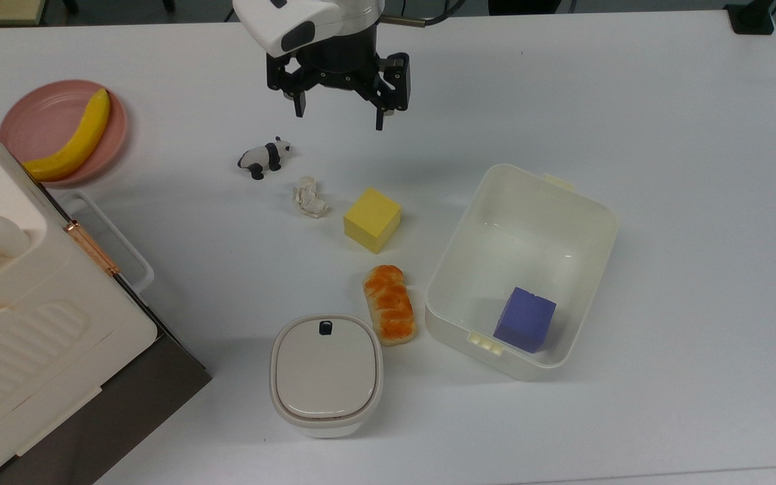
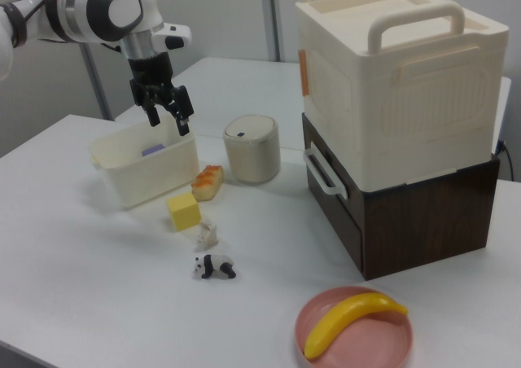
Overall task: Open the trash can
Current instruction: 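Move the open gripper toward the small white trash can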
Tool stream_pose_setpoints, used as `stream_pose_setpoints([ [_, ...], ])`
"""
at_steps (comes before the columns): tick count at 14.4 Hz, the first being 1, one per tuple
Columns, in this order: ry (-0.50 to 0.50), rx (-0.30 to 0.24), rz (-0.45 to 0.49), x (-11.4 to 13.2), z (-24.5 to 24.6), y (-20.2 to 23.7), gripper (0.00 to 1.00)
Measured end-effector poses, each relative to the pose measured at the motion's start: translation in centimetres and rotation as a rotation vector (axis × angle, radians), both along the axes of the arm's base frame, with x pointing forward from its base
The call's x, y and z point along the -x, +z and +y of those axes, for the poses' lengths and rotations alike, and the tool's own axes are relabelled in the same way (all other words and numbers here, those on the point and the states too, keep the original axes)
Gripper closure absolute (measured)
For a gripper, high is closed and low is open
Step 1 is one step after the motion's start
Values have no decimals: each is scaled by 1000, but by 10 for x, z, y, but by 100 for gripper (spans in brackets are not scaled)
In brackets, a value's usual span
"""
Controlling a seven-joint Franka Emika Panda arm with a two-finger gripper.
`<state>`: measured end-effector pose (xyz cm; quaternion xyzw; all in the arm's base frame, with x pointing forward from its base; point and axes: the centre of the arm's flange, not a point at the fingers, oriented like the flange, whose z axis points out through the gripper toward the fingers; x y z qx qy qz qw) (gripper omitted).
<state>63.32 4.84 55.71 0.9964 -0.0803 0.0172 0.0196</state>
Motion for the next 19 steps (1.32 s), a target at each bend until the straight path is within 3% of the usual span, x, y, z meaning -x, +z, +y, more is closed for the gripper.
stream_pose_setpoints([
  [10, 46, 3, 5, 0, -1, -2, 0],
  [14, 58, 4, 7, -2, -26, -2, 0],
  [19, 107, 4, 65, 4, -27, -8, 0],
])
